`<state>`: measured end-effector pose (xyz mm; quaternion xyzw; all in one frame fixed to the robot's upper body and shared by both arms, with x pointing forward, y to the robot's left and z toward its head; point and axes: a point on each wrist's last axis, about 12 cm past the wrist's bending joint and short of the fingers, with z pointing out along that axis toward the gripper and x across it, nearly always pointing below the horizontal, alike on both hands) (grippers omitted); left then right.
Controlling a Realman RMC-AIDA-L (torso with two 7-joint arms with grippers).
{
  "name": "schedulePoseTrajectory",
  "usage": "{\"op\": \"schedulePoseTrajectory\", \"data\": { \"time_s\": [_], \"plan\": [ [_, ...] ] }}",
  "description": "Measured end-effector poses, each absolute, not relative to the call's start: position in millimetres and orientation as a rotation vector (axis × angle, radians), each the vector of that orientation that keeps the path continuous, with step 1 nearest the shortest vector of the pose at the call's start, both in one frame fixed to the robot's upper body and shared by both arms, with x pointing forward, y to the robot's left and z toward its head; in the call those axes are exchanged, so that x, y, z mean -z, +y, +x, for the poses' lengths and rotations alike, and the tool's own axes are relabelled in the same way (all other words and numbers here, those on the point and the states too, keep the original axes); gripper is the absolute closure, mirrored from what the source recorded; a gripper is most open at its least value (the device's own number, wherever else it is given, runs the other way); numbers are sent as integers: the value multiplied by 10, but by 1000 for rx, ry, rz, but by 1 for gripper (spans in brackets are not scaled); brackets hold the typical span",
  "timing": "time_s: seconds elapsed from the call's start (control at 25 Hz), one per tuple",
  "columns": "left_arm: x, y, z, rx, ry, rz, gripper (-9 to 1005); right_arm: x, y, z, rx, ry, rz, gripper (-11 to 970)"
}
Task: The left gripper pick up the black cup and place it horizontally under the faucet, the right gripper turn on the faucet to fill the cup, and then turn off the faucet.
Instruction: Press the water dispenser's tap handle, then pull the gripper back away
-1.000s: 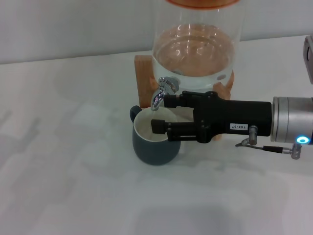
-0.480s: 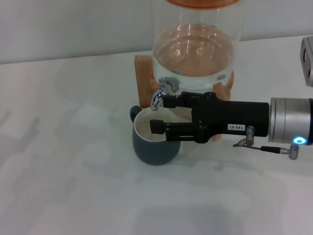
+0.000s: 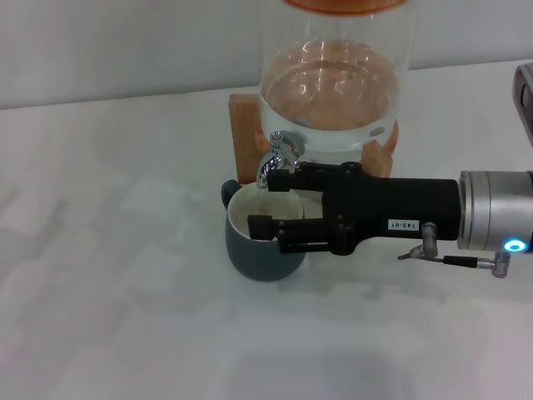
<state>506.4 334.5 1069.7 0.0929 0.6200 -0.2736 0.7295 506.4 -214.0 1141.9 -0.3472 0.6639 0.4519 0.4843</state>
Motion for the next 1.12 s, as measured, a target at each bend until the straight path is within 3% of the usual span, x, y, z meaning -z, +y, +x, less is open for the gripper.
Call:
{"op": "schedulePoseTrajectory", "data": {
  "time_s": [1.12],
  "plan": [
    [-10698, 3336, 5044, 625, 1366, 209, 110, -11358, -2163, 5161, -1000, 1648, -788, 153]
  ]
}}
